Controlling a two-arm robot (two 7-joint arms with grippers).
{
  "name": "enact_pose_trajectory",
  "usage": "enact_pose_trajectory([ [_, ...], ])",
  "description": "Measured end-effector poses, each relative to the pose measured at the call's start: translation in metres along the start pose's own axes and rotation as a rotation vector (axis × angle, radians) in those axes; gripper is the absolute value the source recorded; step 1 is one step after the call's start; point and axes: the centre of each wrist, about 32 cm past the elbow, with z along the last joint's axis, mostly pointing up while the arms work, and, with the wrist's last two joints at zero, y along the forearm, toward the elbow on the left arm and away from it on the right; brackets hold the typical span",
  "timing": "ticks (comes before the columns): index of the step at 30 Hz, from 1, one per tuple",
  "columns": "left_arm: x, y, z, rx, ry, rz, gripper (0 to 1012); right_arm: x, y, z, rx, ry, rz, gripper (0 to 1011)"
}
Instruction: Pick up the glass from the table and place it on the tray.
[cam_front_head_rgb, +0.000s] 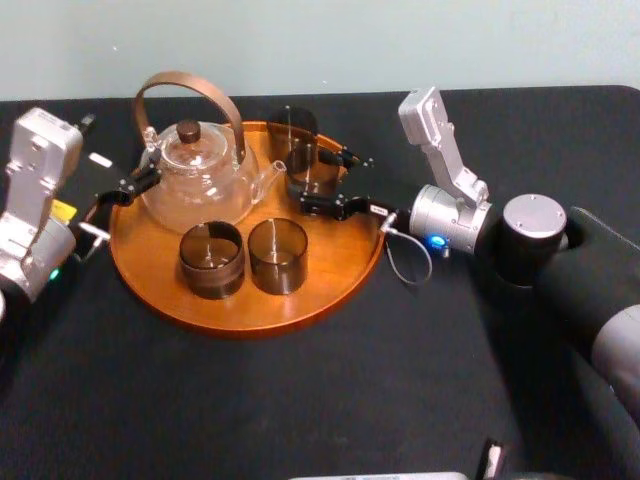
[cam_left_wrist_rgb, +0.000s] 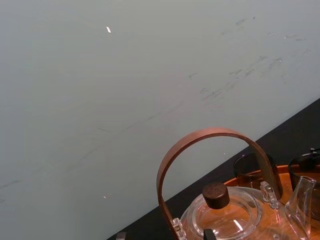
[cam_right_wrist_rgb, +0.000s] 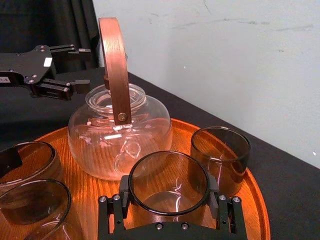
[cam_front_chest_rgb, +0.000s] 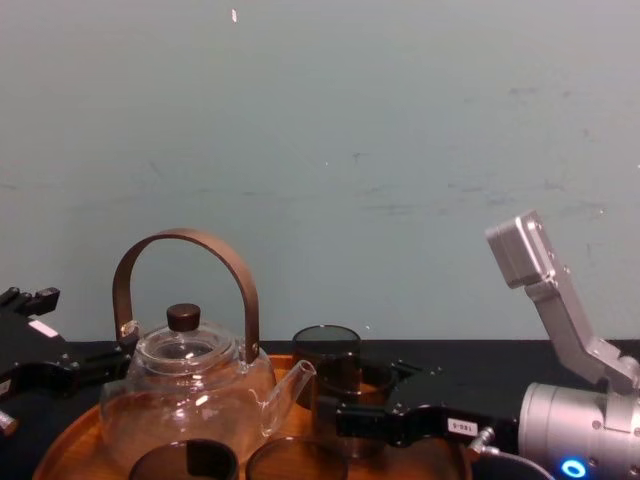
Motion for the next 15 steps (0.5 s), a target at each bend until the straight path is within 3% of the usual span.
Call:
enact_pose_trajectory([
  [15,0.0000,0.0000,0.0000,0.000,0.000,0.000,1001,-0.0009,0.0026,-0.0060,-0.020,0.018,-0.010,903],
])
